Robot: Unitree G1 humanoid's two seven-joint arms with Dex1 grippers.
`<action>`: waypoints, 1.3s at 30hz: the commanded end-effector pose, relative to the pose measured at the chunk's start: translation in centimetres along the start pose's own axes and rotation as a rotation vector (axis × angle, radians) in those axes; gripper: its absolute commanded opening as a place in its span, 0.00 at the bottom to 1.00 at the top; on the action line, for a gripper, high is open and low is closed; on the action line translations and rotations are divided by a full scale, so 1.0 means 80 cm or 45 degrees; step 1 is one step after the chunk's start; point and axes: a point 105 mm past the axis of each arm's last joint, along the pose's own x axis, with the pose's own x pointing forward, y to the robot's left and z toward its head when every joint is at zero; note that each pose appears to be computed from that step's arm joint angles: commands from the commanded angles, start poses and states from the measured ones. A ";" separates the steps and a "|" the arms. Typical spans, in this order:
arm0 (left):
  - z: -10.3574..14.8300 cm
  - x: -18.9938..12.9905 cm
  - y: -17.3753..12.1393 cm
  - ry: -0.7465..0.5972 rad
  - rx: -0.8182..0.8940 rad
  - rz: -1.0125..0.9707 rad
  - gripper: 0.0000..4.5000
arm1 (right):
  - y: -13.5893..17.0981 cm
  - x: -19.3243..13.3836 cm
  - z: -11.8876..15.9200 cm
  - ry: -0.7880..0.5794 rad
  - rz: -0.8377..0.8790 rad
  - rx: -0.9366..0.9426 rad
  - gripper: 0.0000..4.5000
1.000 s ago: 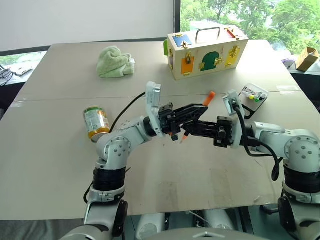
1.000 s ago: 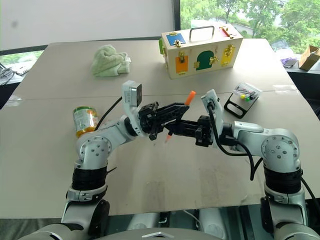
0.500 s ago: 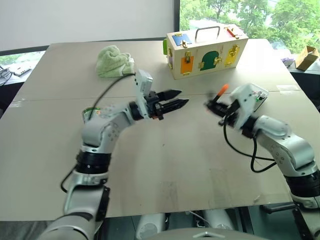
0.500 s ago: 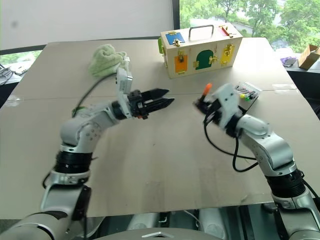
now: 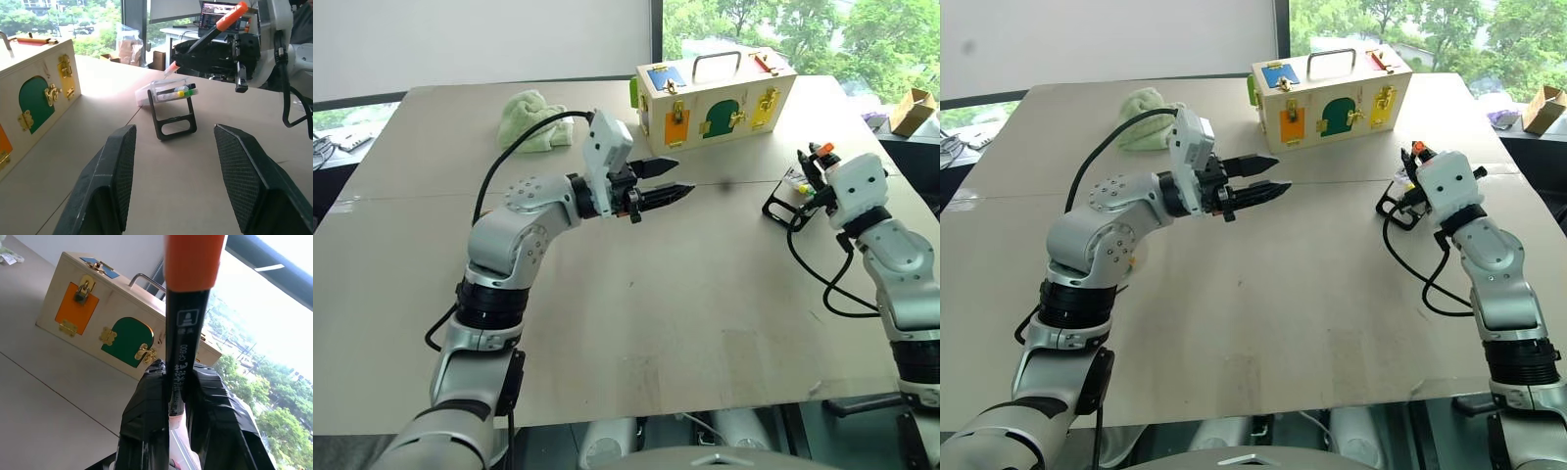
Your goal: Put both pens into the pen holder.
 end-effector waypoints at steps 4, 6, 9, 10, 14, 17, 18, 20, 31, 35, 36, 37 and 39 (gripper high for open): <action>0.015 -0.002 -0.005 0.000 0.065 0.001 0.58 | -0.001 -0.010 0.001 -0.020 0.011 -0.078 0.00; 0.010 -0.001 -0.007 0.015 0.067 -0.006 0.58 | -0.002 -0.009 -0.004 -0.008 0.001 -0.103 0.00; 0.009 -0.001 -0.009 0.015 0.061 -0.018 0.58 | -0.007 -0.005 -0.007 -0.002 -0.027 -0.127 0.00; 0.010 -0.001 -0.010 0.010 0.058 -0.024 0.58 | -0.009 -0.004 -0.007 -0.002 -0.038 -0.132 0.00; 0.011 -0.001 -0.012 0.002 0.049 -0.037 0.58 | -0.013 0.001 -0.010 0.006 -0.058 -0.141 0.00; 0.011 -0.001 -0.012 0.005 0.049 -0.036 0.58 | -0.015 0.003 -0.011 0.011 -0.069 -0.136 0.00; 0.011 -0.001 -0.012 0.004 0.048 -0.034 0.59 | -0.015 0.003 -0.012 0.017 -0.064 -0.135 0.11; 0.011 -0.001 -0.013 0.006 0.049 -0.036 0.60 | -0.016 0.003 -0.015 0.033 -0.076 -0.140 0.32; 0.009 -0.001 -0.016 0.008 0.039 -0.046 0.60 | -0.020 0.000 -0.008 -0.002 -0.117 -0.109 0.99; 0.006 -0.004 -0.014 0.016 0.045 -0.045 0.60 | 0.006 -0.001 0.009 -0.070 0.094 0.185 0.99; 0.004 -0.004 -0.013 0.016 0.058 -0.042 0.60 | 0.014 -0.003 0.011 -0.071 0.169 0.257 0.99; 0.003 -0.005 -0.015 -0.003 0.056 -0.057 0.60 | 0.022 -0.007 0.015 -0.072 0.250 0.314 0.99; -0.005 -0.012 -0.023 -0.046 0.046 -0.085 0.60 | 0.044 -0.023 0.018 -0.044 0.441 0.472 0.99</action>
